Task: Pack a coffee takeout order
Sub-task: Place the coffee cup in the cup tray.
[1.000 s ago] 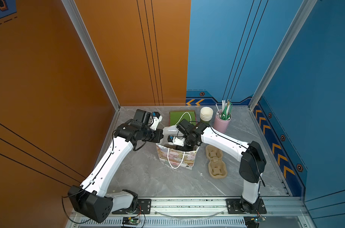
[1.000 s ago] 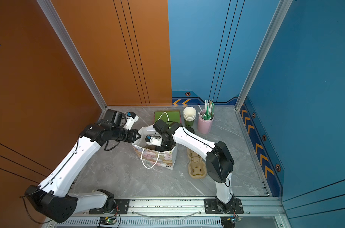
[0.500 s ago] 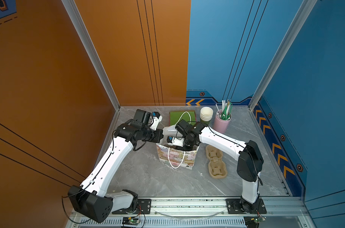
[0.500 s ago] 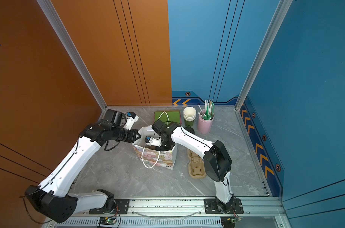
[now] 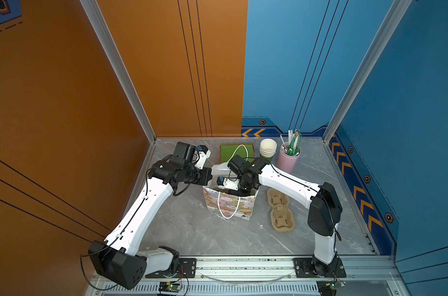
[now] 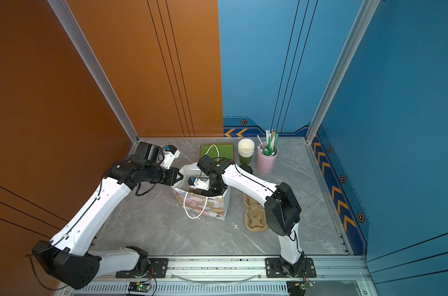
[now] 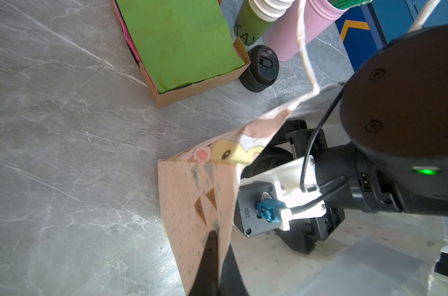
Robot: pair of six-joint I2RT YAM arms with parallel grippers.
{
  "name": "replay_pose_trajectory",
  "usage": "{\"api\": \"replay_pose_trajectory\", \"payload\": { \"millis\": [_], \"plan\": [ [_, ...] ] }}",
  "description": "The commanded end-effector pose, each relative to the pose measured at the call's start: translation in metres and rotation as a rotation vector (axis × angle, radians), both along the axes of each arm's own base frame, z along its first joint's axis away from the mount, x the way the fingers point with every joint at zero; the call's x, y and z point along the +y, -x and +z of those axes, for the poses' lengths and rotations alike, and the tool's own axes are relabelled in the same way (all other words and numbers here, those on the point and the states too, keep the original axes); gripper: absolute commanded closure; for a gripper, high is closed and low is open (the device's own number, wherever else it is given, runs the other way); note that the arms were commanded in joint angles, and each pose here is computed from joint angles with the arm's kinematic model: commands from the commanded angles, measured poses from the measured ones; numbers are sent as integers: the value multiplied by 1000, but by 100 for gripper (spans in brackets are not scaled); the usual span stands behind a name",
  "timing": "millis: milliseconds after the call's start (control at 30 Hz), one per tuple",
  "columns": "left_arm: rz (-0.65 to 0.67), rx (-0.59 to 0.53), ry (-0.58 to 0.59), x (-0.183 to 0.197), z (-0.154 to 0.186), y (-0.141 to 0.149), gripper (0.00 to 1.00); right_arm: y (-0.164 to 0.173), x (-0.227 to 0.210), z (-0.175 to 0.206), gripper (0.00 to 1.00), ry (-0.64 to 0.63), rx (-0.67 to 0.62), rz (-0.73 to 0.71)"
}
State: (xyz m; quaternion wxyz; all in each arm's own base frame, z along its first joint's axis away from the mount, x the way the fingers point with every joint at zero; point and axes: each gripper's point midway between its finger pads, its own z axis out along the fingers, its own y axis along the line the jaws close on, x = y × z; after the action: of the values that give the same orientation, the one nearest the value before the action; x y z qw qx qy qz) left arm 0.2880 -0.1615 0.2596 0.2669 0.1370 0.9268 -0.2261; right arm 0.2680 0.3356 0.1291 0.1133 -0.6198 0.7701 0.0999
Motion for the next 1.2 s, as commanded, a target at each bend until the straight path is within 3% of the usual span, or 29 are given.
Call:
{"api": "replay_pose_trajectory", "payload": {
  "millis": [0,633,1167],
  "plan": [
    [-1,-36,4,2,9,-4,100,2,-1,6,7,23,-14,22],
    [0,-20,7,1,5,-4,100,3,1,29,0,-20,-52,31],
    [-1,-8,13,-1,3,-4,100,4,12,56,0,-88,-78,30]
  ]
}}
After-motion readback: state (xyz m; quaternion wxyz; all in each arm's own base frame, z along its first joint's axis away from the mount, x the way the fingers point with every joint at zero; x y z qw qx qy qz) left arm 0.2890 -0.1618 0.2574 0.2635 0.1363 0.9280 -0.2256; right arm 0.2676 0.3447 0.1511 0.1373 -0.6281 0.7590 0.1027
